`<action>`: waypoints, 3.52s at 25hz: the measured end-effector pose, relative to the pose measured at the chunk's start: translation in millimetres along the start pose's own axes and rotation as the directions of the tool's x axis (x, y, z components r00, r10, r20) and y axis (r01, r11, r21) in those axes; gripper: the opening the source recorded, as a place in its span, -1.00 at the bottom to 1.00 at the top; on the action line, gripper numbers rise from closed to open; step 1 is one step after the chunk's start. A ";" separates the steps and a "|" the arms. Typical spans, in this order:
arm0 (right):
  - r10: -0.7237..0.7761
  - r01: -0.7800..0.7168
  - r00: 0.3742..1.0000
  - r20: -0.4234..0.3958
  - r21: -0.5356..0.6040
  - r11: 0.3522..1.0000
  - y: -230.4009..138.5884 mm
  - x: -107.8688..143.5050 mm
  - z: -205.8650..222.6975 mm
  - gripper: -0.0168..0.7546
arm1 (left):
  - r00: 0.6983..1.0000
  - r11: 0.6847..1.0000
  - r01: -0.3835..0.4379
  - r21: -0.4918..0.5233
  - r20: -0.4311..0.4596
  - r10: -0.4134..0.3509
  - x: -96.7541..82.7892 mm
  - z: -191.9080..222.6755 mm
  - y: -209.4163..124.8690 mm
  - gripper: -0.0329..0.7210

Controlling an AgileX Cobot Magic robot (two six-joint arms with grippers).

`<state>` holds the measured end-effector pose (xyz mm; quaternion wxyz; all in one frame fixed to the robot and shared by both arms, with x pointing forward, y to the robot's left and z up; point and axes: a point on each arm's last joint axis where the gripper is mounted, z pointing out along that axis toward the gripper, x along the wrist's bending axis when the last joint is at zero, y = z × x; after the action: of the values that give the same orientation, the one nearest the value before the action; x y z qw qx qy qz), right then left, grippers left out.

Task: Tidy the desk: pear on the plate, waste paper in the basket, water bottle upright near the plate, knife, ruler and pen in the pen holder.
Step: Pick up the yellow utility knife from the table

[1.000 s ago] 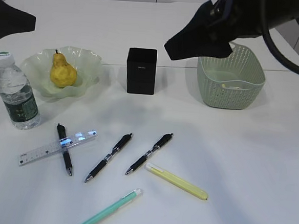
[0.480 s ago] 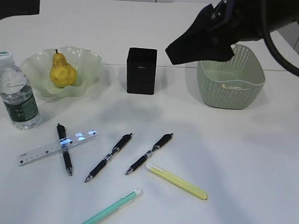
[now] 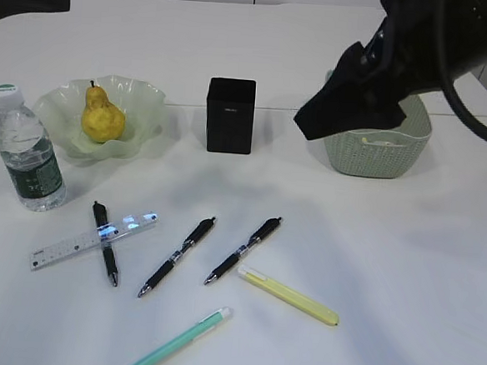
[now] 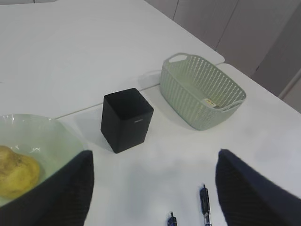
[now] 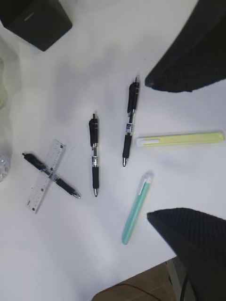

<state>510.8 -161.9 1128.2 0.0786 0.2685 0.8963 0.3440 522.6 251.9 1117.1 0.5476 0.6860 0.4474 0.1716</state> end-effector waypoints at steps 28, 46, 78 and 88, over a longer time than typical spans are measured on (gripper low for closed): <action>0.031 -0.031 1.000 0.002 0.031 0.999 -2.8 0.0 0.0 0.58 | 0.814 0.745 0.506 -0.435 -0.045 -0.579 30.1 -5.4 28.4 0.58; 0.031 -0.031 1.000 0.002 0.031 0.999 -2.8 0.0 0.0 0.58 | 0.855 0.831 0.453 -0.324 -0.106 -0.507 30.7 3.5 5.5 0.47; 0.044 -0.044 0.999 -0.005 0.038 0.998 -3.5 0.6 0.0 0.58 | 0.944 0.946 0.289 -0.149 -0.118 -0.308 36.3 26.0 -20.5 0.47; 0.047 -0.047 0.999 -0.009 0.043 0.998 -3.9 1.0 -0.1 0.58 | 0.960 0.976 0.219 -0.019 -0.174 -0.219 43.0 33.3 -37.2 0.46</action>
<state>508.3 -163.8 1125.7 0.0601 0.2894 0.8972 0.3280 554.1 266.4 1061.2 0.5217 0.6147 0.5668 0.1694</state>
